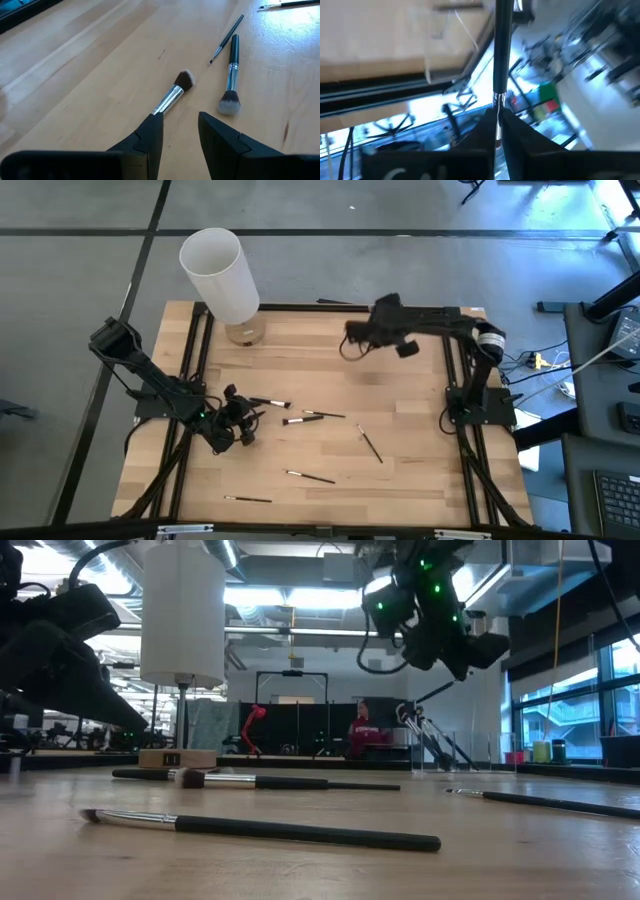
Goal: Put items in baskets/containers
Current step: Put the eyeshadow brush into the middle of the transparent organizer
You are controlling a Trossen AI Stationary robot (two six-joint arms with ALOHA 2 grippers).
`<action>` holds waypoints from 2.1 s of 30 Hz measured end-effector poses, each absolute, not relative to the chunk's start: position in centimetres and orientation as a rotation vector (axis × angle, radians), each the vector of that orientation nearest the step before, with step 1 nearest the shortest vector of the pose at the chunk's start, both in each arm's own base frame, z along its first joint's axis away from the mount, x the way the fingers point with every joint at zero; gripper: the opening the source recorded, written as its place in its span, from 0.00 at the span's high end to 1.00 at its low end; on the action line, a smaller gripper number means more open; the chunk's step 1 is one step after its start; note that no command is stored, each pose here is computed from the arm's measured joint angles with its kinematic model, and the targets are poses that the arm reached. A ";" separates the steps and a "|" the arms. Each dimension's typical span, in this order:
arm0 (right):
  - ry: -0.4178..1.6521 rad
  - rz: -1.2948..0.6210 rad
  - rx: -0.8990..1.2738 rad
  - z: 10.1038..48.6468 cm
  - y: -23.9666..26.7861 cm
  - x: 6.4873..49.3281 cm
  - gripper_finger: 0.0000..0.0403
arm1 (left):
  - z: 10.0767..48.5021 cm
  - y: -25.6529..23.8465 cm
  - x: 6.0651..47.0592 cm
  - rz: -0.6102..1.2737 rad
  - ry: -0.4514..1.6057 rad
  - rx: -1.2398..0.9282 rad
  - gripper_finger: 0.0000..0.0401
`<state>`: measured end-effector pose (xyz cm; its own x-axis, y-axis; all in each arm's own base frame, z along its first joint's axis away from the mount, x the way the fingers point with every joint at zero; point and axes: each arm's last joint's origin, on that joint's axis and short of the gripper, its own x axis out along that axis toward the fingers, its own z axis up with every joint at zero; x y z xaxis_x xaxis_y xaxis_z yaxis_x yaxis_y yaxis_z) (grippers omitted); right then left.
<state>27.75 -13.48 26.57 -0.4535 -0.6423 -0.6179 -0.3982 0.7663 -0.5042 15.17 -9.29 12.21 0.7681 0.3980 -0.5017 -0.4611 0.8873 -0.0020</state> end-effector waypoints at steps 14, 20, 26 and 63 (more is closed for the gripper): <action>2.197 -0.480 -0.523 26.5 -19.4 23.9 0.95 | 12.1 -9.4 15.2 0.439 0.544 -0.173 0.71; 2.192 -0.493 -0.534 26.6 -19.2 24.1 0.96 | 12.1 -9.4 15.2 0.443 0.541 -0.186 0.71; 2.096 -0.447 -0.383 26.2 -17.6 25.2 0.95 | 12.2 -9.4 15.2 0.458 0.526 -0.168 0.71; 1.573 -0.302 1.106 25.7 -17.3 18.7 0.94 | 12.1 -9.5 15.2 0.431 0.555 -0.193 0.71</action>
<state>18.74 -17.31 25.70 0.0742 0.4835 -0.8722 0.7722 0.5256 0.3571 15.16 -9.46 12.08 0.7641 0.3426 -0.5466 -0.4449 0.8935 -0.0619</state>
